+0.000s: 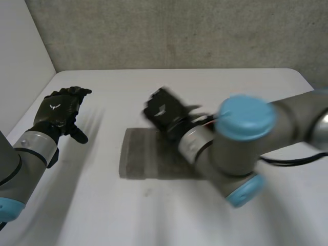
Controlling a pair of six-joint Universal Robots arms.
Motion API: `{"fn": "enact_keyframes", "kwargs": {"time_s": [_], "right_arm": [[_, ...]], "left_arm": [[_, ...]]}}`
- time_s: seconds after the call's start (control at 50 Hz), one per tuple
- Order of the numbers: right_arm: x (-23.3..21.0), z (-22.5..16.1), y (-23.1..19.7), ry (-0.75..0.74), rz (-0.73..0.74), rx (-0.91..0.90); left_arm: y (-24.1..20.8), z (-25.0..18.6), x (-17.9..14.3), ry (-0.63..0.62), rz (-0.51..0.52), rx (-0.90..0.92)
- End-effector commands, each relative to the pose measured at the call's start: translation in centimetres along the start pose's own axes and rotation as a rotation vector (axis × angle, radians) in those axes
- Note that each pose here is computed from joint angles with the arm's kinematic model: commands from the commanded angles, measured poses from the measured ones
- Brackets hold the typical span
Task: Fold the laundry
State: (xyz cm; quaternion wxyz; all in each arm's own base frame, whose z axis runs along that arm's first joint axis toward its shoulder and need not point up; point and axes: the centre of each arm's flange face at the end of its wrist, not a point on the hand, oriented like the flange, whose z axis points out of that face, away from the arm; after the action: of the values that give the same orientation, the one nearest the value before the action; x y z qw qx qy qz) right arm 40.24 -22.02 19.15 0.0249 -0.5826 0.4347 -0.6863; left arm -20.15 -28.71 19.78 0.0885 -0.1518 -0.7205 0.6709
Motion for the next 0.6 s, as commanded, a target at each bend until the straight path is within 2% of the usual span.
{"fn": "enact_keyframes", "kwargs": {"time_s": [0.02, 0.06, 0.14, 0.24, 0.28, 0.3, 0.34, 0.36, 0.4, 0.46, 0.5, 0.52, 0.56, 0.6], "right_arm": [[-8.0, 0.8, -1.6, -0.186, 0.009, 0.093], [-10.7, 0.6, -1.0, -0.244, 0.010, 0.079], [-11.4, 0.6, -0.6, -0.255, -0.009, 0.067], [-8.9, 0.6, -1.5, -0.192, -0.016, 0.069], [-4.8, 0.3, -3.4, -0.095, 0.012, 0.082], [-4.8, 0.3, -3.4, -0.094, 0.012, 0.082], [-0.3, -0.5, -3.3, 0.000, 0.119, 0.055], [-0.3, -0.5, -3.3, 0.001, 0.120, 0.055], [3.6, -1.8, -2.3, 0.081, 0.278, 0.024], [5.0, -2.5, -1.5, 0.112, 0.355, 0.004], [6.6, -3.8, 1.4, 0.153, 0.487, -0.077], [6.6, -3.8, 1.4, 0.153, 0.487, -0.077], [6.9, -5.3, 3.8, 0.160, 0.565, -0.165], [6.7, -6.1, 4.8, 0.157, 0.576, -0.213]], "left_arm": [[0.0, 0.0, 0.0, -0.001, 0.001, 0.001], [0.0, 0.0, 0.0, 0.001, 0.001, 0.001], [0.1, 0.0, 0.1, 0.001, 0.001, -0.002], [0.1, -0.1, 0.2, 0.007, 0.003, -0.003], [0.2, -0.2, 0.7, 0.021, 0.002, -0.005], [0.2, -0.2, 0.7, 0.021, 0.002, -0.005], [0.1, -0.3, 1.1, 0.035, 0.003, -0.002], [0.1, -0.3, 1.2, 0.035, 0.003, -0.002], [0.1, -0.4, 1.5, 0.045, 0.004, -0.002], [-0.2, -0.8, 2.7, 0.087, 0.008, 0.009], [-0.8, -1.2, 4.4, 0.140, 0.014, 0.032], [-0.8, -1.2, 4.4, 0.141, 0.014, 0.032], [-1.5, -1.8, 6.8, 0.218, 0.022, 0.055], [-1.9, -2.1, 7.9, 0.254, 0.022, 0.068]]}}
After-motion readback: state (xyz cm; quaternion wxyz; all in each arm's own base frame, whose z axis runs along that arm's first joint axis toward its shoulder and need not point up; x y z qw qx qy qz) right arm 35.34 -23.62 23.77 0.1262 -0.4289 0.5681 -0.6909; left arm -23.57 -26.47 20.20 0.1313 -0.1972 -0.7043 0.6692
